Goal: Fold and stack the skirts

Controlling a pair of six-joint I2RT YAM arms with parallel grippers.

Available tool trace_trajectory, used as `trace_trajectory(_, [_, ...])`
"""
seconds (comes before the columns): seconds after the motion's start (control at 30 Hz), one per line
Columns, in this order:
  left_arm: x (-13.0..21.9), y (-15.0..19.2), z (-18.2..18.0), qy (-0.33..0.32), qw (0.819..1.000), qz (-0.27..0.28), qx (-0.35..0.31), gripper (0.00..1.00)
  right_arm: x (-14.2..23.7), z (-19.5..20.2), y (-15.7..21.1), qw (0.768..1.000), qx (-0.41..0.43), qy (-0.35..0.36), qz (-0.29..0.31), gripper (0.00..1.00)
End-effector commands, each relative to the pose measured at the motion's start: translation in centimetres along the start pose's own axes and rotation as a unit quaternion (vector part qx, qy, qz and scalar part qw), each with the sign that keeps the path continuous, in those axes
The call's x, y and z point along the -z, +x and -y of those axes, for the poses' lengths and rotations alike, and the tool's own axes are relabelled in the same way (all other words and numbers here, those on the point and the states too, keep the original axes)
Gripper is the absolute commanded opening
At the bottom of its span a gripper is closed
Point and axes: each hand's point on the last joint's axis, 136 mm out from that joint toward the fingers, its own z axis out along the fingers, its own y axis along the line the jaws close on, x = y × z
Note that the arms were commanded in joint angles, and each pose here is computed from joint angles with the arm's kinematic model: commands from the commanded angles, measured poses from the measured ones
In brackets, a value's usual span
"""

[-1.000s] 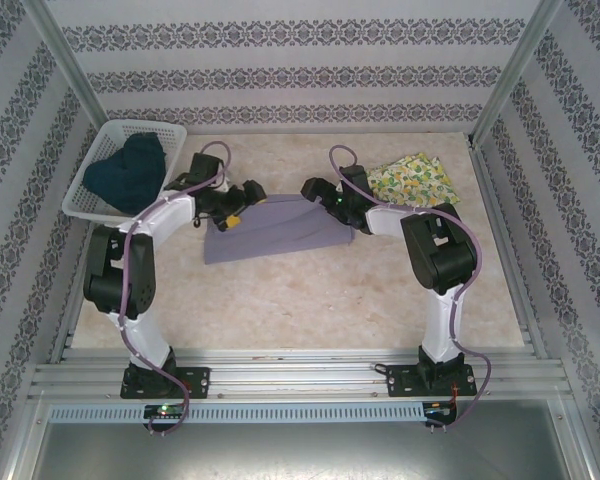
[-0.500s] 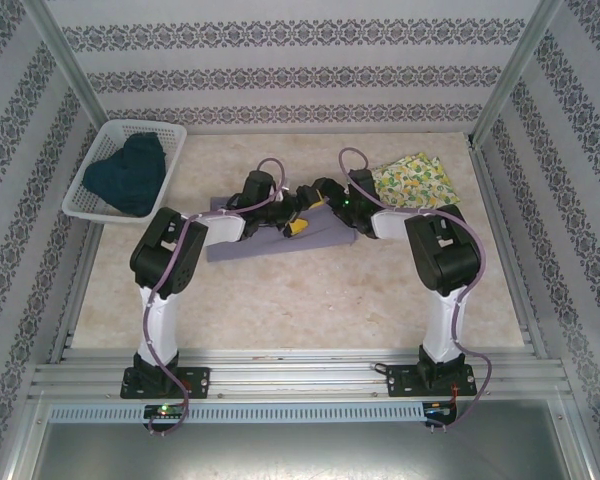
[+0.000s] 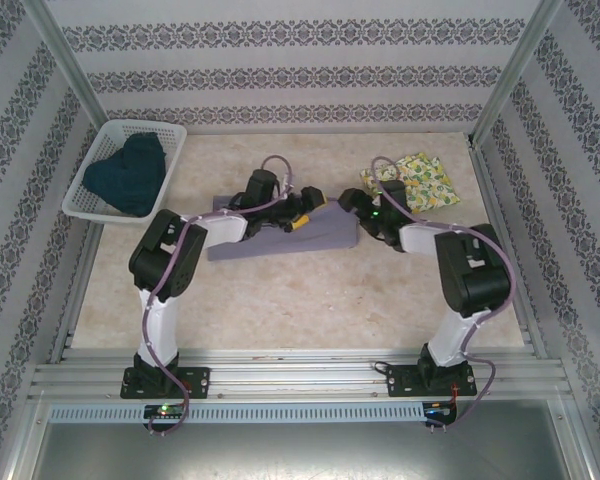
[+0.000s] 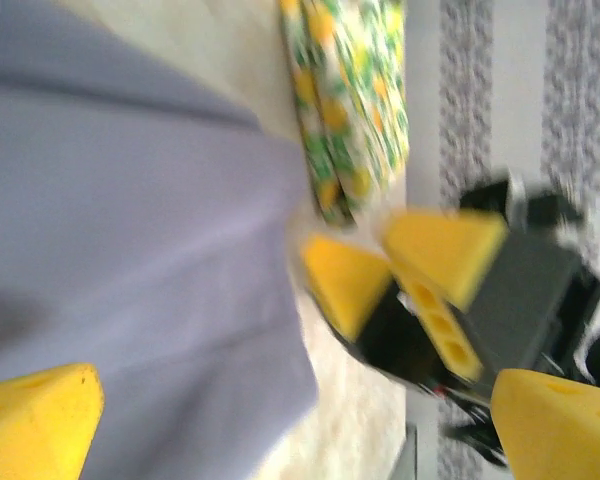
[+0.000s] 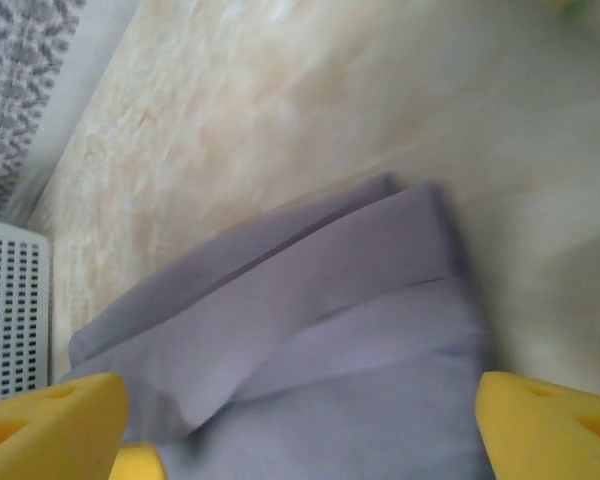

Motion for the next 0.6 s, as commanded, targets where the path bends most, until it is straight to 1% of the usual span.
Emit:
trace_trajectory(0.0, [3.2,-4.9,1.9,0.036,0.996,0.076,-0.005,1.00,1.7,-0.8,0.1,0.999,0.042,-0.010,-0.024,0.90])
trace_trajectory(0.07, [4.8,-5.4,4.0,0.060,0.994,0.093,-0.013,1.00,1.8,-0.9,0.2,0.998,0.050,0.000,-0.031,0.90])
trace_trajectory(0.1, [5.5,-5.5,4.1,0.052,0.993,0.101,-0.010,1.00,1.8,-1.0,0.1,0.998,0.049,-0.001,-0.031,0.90])
trace_trajectory(0.13, [6.4,-5.5,3.3,0.021,0.994,0.110,-0.004,1.00,1.7,-1.2,0.0,0.998,0.047,-0.004,-0.031,0.90])
trace_trajectory(0.2, [8.5,-5.3,0.9,-0.069,0.990,0.122,-0.011,1.00,1.6,-1.7,-0.2,0.999,0.039,-0.013,-0.031,0.89])
trace_trajectory(0.23, [10.0,-5.2,-0.6,-0.131,0.982,0.132,-0.027,1.00,1.5,-1.9,-0.3,0.999,0.033,-0.015,-0.033,0.89])
trace_trajectory(0.27, [11.9,-4.9,-2.3,-0.205,0.968,0.140,-0.044,1.00,1.3,-2.0,-0.3,0.999,0.027,-0.014,-0.034,0.87])
trace_trajectory(0.3, [13.5,-4.7,-3.7,-0.263,0.953,0.141,-0.060,1.00,1.2,-2.0,-0.4,0.999,0.022,-0.012,-0.035,0.86])
trace_trajectory(0.33, [15.5,-4.5,-5.3,-0.327,0.931,0.142,-0.076,1.00,1.0,-2.0,-0.4,0.999,0.018,-0.009,-0.037,0.85])
trace_trajectory(0.37, [17.1,-4.2,-6.8,-0.370,0.916,0.135,-0.081,1.00,0.8,-1.9,-0.5,0.999,0.012,-0.005,-0.038,0.84])
trace_trajectory(0.4, [18.1,-4.0,-8.0,-0.393,0.908,0.122,-0.077,0.97,0.6,-1.9,-0.6,0.999,0.007,-0.001,-0.038,0.84])
trace_trajectory(0.5, [20.6,-3.2,-11.7,-0.441,0.893,0.078,-0.036,0.84,0.2,-2.0,-0.7,0.999,-0.002,0.004,-0.045,0.84])
trace_trajectory(0.53, [21.0,-3.0,-12.6,-0.448,0.891,0.067,-0.024,0.77,0.0,-2.1,-0.7,0.999,-0.002,0.005,-0.049,0.84])
trace_trajectory(0.57, [21.0,-3.0,-13.1,-0.445,0.893,0.060,-0.015,0.70,-0.1,-2.3,-0.7,0.999,-0.001,0.006,-0.053,0.84])
